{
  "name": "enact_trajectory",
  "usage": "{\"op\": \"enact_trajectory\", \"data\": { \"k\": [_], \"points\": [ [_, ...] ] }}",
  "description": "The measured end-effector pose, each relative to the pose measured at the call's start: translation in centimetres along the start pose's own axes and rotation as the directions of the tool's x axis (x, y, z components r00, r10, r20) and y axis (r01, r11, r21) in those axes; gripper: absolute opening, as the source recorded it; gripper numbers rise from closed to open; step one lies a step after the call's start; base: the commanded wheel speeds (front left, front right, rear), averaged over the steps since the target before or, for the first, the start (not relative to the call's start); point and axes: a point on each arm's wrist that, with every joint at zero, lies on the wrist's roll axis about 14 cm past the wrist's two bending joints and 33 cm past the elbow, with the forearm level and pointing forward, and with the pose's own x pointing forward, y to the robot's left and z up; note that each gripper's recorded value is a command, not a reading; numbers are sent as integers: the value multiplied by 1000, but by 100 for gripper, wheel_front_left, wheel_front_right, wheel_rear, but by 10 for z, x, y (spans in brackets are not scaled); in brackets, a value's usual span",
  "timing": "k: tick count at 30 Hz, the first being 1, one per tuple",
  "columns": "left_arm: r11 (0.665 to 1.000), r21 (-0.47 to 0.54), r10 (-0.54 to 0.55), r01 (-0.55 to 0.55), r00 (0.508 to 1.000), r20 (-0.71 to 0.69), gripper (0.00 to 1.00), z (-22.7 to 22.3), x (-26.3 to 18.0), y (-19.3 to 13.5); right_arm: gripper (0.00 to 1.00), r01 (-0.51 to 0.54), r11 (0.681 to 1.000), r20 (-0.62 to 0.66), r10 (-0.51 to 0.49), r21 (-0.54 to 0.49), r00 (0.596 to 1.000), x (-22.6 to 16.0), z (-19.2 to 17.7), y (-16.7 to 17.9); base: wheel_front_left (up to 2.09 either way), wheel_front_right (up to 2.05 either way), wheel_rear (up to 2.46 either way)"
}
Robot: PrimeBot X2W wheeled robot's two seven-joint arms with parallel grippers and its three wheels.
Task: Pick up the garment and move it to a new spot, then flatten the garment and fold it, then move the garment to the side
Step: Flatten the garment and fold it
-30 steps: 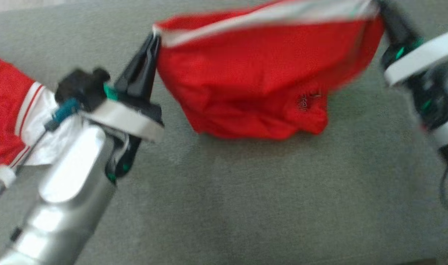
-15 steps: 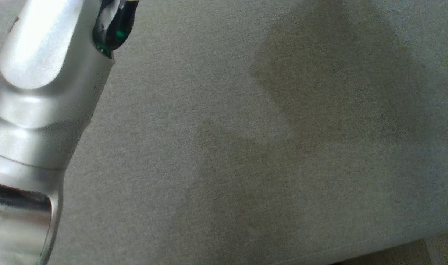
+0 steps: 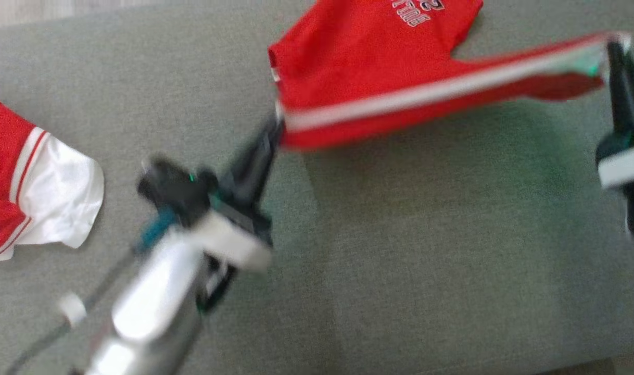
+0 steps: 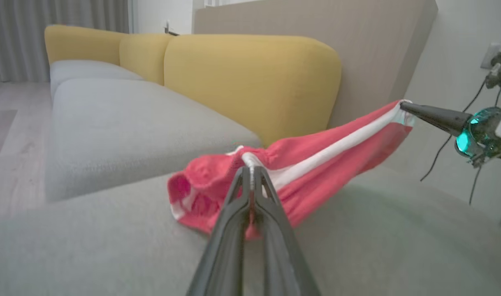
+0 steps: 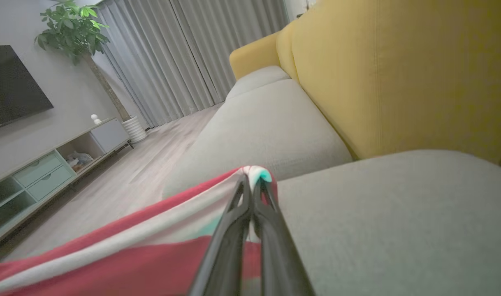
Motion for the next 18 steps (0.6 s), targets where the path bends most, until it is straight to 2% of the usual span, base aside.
{"op": "enact_trajectory", "data": {
  "k": [7,11,15,18],
  "points": [
    [993,-83,73,-82,992,-108,0,-44,-65,-32,0,21,996,-90,-13,87,996,-78,-41,6,0,0,0],
    [988,-127,70,-85,990,-120,0,-48,-88,-53,0,45,995,-79,-38,93,996,-119,-32,2,0,0,0],
    [986,-142,72,-86,992,-104,0,-43,-93,-60,0,52,997,-58,-48,59,997,-130,-16,-1,0,0,0],
    [984,-153,86,-92,995,-50,0,-27,-84,-54,0,50,999,-43,-49,13,998,-119,-2,-3,0,0,0]
  ]
}}
